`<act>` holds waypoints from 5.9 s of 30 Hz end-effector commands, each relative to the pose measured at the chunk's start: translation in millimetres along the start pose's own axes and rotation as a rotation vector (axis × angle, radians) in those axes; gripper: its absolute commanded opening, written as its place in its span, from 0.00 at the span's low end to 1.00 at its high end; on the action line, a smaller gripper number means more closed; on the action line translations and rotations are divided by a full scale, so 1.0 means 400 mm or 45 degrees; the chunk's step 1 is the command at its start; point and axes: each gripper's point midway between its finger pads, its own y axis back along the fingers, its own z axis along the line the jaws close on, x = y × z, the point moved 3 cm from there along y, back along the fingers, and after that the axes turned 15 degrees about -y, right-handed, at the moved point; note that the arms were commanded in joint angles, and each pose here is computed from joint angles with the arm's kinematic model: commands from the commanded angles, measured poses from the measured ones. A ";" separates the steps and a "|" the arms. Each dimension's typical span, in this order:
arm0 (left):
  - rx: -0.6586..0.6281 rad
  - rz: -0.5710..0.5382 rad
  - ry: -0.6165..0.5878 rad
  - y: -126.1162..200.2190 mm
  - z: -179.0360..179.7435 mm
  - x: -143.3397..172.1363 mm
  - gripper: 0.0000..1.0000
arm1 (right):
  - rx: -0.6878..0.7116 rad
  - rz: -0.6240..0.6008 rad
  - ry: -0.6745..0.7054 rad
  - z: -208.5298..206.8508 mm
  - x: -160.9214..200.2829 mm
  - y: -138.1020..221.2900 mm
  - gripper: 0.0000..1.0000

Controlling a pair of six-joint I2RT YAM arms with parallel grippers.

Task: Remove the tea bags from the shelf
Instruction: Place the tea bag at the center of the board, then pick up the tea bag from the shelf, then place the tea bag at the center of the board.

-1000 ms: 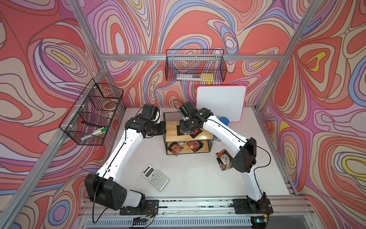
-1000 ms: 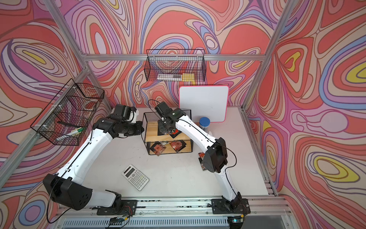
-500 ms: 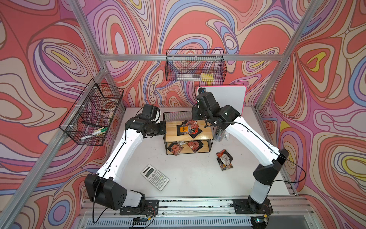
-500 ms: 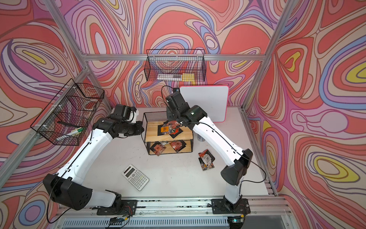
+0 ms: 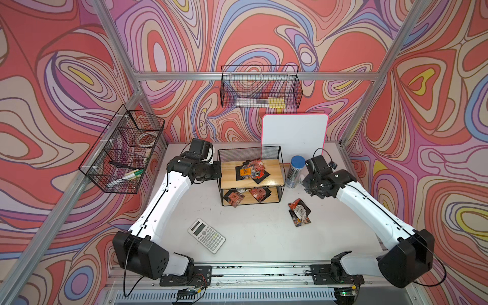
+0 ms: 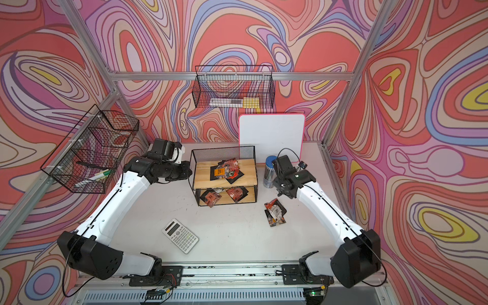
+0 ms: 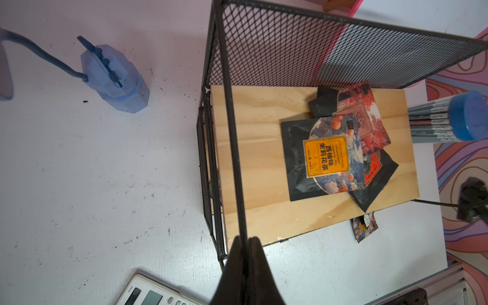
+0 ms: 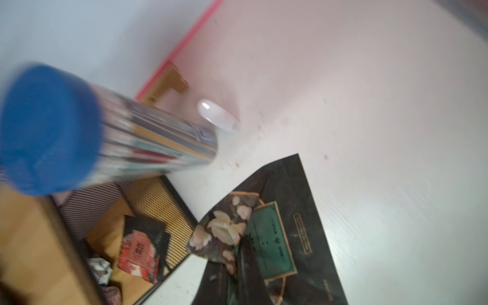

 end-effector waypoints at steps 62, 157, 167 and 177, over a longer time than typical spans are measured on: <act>-0.018 0.022 -0.017 -0.008 0.005 -0.007 0.00 | -0.651 -0.059 1.149 0.549 0.251 0.283 0.69; -0.007 0.009 -0.009 0.007 0.001 -0.001 0.00 | -0.623 -0.355 0.747 0.491 0.109 0.403 0.00; -0.012 0.010 -0.011 0.007 0.002 0.002 0.00 | -0.335 -0.260 0.330 0.203 -0.056 0.247 0.00; -0.013 0.009 -0.009 0.007 0.003 0.000 0.00 | -0.228 0.031 0.312 0.050 0.037 0.055 0.00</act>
